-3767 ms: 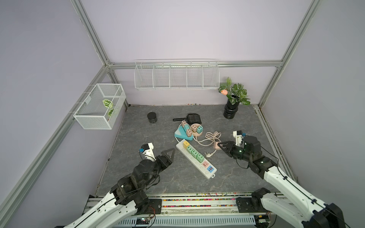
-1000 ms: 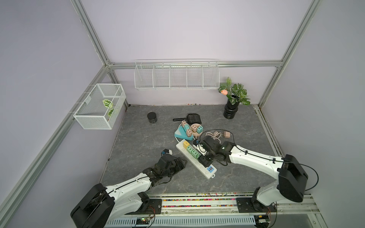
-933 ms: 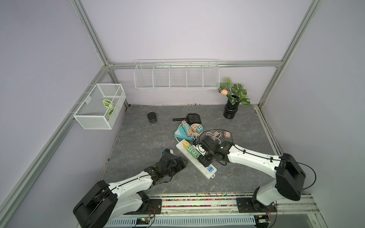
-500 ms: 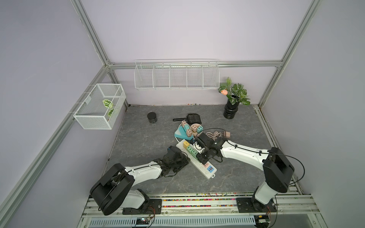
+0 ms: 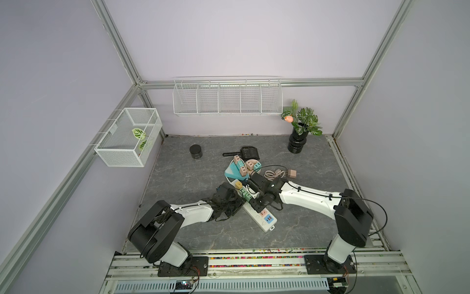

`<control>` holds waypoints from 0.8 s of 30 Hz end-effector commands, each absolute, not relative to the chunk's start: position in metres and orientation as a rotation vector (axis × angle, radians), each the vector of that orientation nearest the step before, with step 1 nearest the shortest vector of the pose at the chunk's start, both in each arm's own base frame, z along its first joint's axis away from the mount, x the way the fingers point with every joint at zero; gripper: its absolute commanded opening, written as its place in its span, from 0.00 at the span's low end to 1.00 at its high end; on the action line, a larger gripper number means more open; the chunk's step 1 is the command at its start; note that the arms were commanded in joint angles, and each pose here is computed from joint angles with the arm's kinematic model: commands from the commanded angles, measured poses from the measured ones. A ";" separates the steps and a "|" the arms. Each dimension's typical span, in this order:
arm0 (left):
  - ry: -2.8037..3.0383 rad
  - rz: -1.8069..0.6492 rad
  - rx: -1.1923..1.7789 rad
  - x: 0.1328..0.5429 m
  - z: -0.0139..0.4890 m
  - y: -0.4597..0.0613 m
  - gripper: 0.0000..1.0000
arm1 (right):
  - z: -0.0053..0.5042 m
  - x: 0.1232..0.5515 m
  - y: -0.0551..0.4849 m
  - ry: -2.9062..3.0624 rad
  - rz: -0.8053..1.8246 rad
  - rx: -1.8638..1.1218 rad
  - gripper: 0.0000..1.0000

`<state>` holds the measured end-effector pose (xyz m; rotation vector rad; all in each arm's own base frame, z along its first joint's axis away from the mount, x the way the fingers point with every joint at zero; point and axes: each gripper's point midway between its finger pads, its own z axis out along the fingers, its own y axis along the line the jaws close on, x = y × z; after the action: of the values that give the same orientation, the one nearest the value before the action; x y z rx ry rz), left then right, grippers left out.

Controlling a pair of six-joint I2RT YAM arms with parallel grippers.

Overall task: Pull the plug off the socket
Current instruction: Remove the plug from the socket.

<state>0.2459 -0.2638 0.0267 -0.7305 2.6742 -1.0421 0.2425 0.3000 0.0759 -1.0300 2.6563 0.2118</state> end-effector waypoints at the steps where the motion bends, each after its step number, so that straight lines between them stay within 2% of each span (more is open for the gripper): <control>1: 2.953 -0.605 -0.917 0.190 -0.049 -0.209 0.44 | 0.079 0.253 0.286 2.739 0.258 -0.863 0.19; 4: 2.980 -0.566 -0.949 0.183 -0.057 -0.202 0.43 | 0.082 0.249 0.277 2.732 0.269 -0.864 0.18; 7: 2.994 -0.538 -0.971 0.181 -0.062 -0.197 0.43 | 0.085 0.228 0.303 2.637 0.289 -0.998 0.18; 9: 2.997 -0.529 -0.983 0.181 -0.063 -0.196 0.42 | 0.086 0.221 0.316 2.613 0.194 -1.014 0.17; 12: 2.996 -0.496 -0.993 0.181 -0.065 -0.192 0.42 | 0.091 0.235 0.318 2.662 0.103 -0.898 0.16; 18: 3.000 -0.484 -0.990 0.180 -0.068 -0.189 0.42 | 0.103 0.263 0.284 2.752 0.177 -0.714 0.16; 24: 2.992 -0.492 -0.987 0.184 -0.068 -0.186 0.42 | 0.107 0.229 0.312 2.629 0.245 -0.908 0.16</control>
<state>0.2571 -0.2738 0.0241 -0.7306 2.6837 -1.1441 0.2461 0.2917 0.0897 -0.8509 2.7047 0.1502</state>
